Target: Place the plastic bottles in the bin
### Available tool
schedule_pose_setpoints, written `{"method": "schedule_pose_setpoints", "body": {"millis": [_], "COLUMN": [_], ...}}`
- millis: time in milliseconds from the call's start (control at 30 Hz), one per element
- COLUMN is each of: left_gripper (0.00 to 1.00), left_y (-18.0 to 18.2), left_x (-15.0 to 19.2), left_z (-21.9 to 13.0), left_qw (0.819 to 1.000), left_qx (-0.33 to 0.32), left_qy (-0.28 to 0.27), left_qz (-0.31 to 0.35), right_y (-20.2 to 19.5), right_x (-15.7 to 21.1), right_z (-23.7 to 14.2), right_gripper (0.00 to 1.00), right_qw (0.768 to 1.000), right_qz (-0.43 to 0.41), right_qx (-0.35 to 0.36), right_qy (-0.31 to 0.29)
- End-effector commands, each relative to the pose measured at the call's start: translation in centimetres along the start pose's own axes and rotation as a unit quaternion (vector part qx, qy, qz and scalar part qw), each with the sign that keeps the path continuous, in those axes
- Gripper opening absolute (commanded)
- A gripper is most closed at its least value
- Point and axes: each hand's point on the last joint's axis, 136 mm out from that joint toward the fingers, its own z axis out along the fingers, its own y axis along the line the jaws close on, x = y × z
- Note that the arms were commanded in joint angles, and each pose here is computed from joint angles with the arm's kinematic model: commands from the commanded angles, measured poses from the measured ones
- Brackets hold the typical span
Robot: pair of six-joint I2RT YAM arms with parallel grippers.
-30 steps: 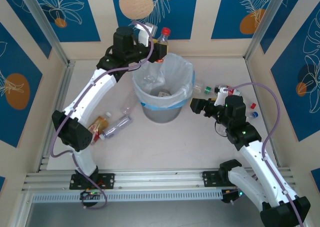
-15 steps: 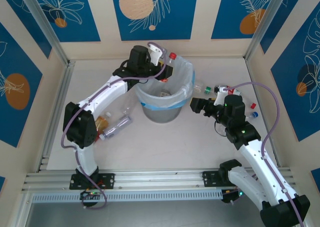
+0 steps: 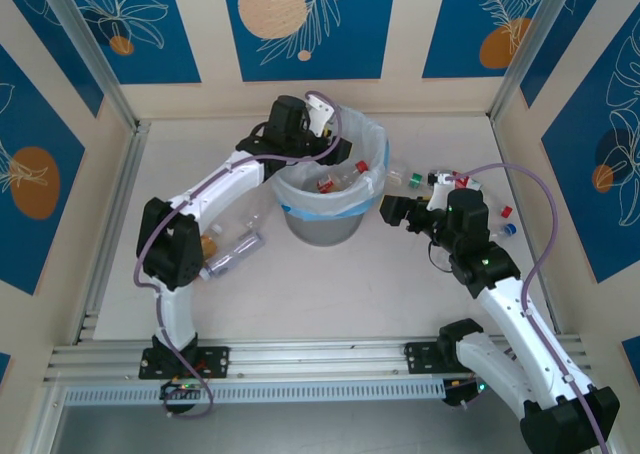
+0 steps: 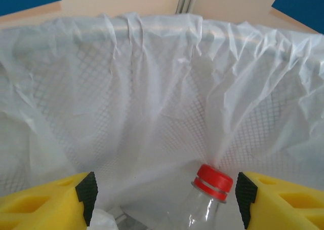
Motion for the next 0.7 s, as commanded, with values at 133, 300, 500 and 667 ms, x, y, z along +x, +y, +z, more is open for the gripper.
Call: {"method": "schedule_pose_setpoints", "body": {"millis": [133, 300, 500, 667], "left_gripper": [0.77, 0.82, 0.88, 0.91], "left_y": [-1.4, -2.3, -3.4, -4.0], "left_x": [-2.5, -4.1, -5.7, -6.9], "left_z": [-1.0, -2.9, -5.3, -7.6], "left_qw": [1.0, 0.999, 0.998, 0.995], "left_qx": [0.004, 0.009, 0.014, 0.008], "left_qy": [-0.023, -0.042, -0.065, -0.093], "left_qz": [0.021, 0.023, 0.022, 0.023], "right_y": [0.0, -0.4, -0.5, -0.5], "right_x": [-0.6, -0.7, -1.0, -1.5], "right_z": [-0.2, 0.0, -0.1, -0.4], "right_gripper": [1.0, 1.0, 1.0, 1.0], "right_qw": [1.0, 1.0, 0.999, 0.999], "right_qz": [-0.003, 0.003, 0.013, 0.021], "right_qx": [0.007, 0.015, 0.02, 0.021], "right_qy": [-0.012, -0.018, -0.023, -0.029]}}
